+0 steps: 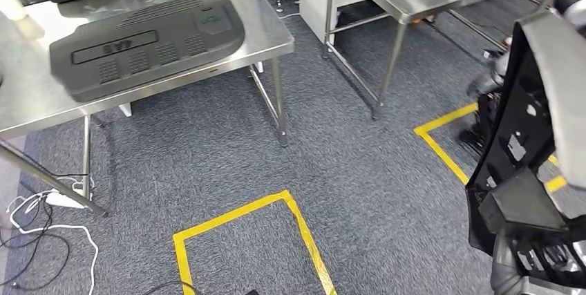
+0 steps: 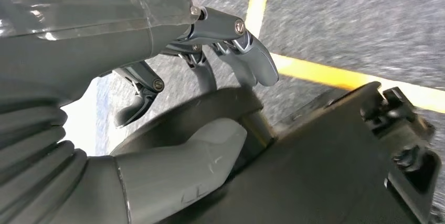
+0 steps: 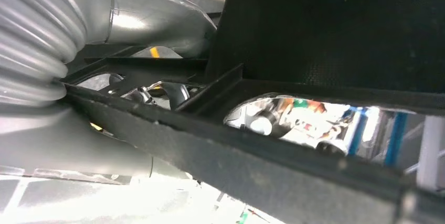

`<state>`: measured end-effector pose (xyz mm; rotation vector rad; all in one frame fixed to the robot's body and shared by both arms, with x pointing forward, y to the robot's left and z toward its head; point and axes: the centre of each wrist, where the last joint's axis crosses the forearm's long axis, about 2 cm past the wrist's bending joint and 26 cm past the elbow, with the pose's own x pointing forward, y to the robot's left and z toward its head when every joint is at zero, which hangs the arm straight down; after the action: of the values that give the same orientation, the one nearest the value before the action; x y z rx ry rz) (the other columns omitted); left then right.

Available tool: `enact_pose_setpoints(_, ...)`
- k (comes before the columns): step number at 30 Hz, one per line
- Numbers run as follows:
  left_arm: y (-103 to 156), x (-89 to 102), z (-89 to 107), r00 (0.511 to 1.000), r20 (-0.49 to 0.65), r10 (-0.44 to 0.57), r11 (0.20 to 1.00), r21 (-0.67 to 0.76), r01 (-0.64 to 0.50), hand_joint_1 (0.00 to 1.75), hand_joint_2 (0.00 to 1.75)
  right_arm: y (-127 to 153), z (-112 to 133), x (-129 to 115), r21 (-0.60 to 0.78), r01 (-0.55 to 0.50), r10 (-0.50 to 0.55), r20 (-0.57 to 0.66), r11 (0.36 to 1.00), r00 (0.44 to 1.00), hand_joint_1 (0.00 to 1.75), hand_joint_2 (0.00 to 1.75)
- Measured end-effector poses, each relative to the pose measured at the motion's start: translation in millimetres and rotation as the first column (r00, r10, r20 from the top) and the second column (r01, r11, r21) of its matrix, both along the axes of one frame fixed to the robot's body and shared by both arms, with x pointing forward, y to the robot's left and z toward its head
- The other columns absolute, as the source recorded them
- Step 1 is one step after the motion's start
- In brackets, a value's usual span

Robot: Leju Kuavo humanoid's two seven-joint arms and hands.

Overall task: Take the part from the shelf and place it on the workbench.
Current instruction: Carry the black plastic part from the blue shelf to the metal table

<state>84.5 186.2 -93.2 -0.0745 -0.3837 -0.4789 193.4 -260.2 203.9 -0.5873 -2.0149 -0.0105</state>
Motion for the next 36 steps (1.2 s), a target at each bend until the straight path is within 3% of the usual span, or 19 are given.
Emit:
enact_pose_setpoints(27, 0.1, 8.7, 1.7, 1.000, 0.017, -0.002, 1.000, -0.010, 0.002, 1.75, 1.75, 0.6, 5.1, 5.4, 0.019, -0.005, 0.005, 0.016, 1.000, 1.000, 1.75, 1.75)
enact_pose_setpoints(36, 1.4, -2.2, -0.7, 1.000, -0.001, 0.002, 1.000, -0.010, -0.002, 1.75, 1.75, 0.6, 6.7, 7.0, 0.022, -0.007, 0.006, 0.023, 1.000, 1.000, 1.75, 1.75)
